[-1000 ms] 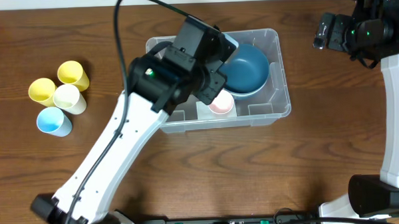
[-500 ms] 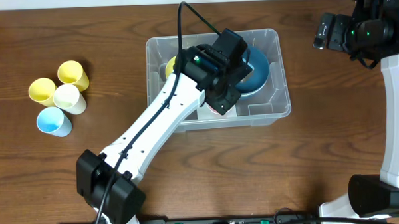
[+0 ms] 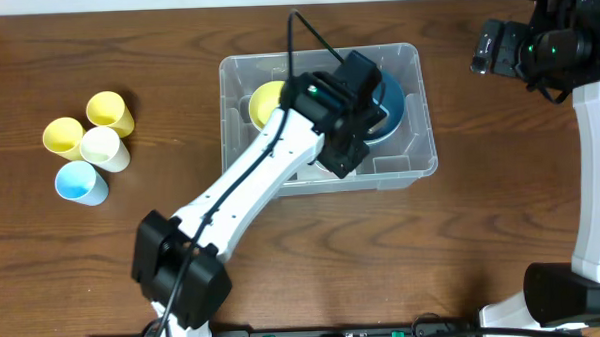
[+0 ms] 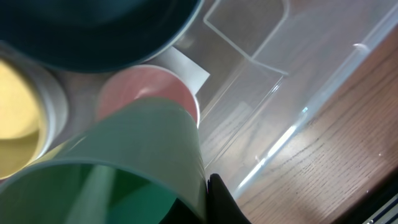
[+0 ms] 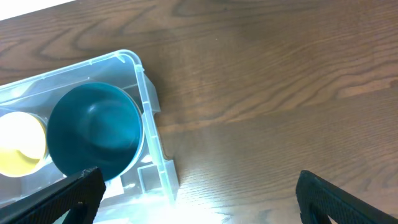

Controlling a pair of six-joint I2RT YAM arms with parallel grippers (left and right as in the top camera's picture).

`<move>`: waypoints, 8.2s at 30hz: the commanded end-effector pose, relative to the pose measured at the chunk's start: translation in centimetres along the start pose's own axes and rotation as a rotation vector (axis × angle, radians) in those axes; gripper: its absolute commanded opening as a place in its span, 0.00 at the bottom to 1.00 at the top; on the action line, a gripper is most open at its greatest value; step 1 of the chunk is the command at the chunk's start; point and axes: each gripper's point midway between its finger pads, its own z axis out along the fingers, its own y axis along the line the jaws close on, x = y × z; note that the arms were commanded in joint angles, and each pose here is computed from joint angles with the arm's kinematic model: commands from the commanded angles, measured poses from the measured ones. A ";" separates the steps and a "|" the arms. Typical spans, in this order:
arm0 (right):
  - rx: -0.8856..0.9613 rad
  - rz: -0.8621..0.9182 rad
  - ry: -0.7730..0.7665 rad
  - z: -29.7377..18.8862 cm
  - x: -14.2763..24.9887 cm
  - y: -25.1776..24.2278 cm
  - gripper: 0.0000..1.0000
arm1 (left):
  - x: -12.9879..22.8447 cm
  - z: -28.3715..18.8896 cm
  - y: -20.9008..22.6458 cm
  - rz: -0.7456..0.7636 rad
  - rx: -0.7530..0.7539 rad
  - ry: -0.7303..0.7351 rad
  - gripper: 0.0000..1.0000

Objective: Pack container
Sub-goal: 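Lower the mint green cup onto the pink cup and release, then move the left gripper back and grasp the cream cup, then carry the cream cup into the bin onto the green cup, then release the cream cup and move the left gripper to the yellow cup, then grasp the yellow cup with the left gripper and carry it over the bin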

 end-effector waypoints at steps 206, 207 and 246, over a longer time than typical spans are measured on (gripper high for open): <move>0.001 0.020 -0.006 -0.3 0.0 -0.2 0.99 | 16.3 -13.7 31.0 -1.016 -0.427 -0.206 0.94; 0.001 0.020 -0.006 -0.3 0.0 -0.2 0.99 | 16.6 -13.0 31.7 -1.028 -0.426 -0.197 0.94; 0.001 0.020 -0.006 -0.3 0.0 -0.2 0.99 | 22.2 3.7 36.8 -0.995 -0.269 0.140 0.11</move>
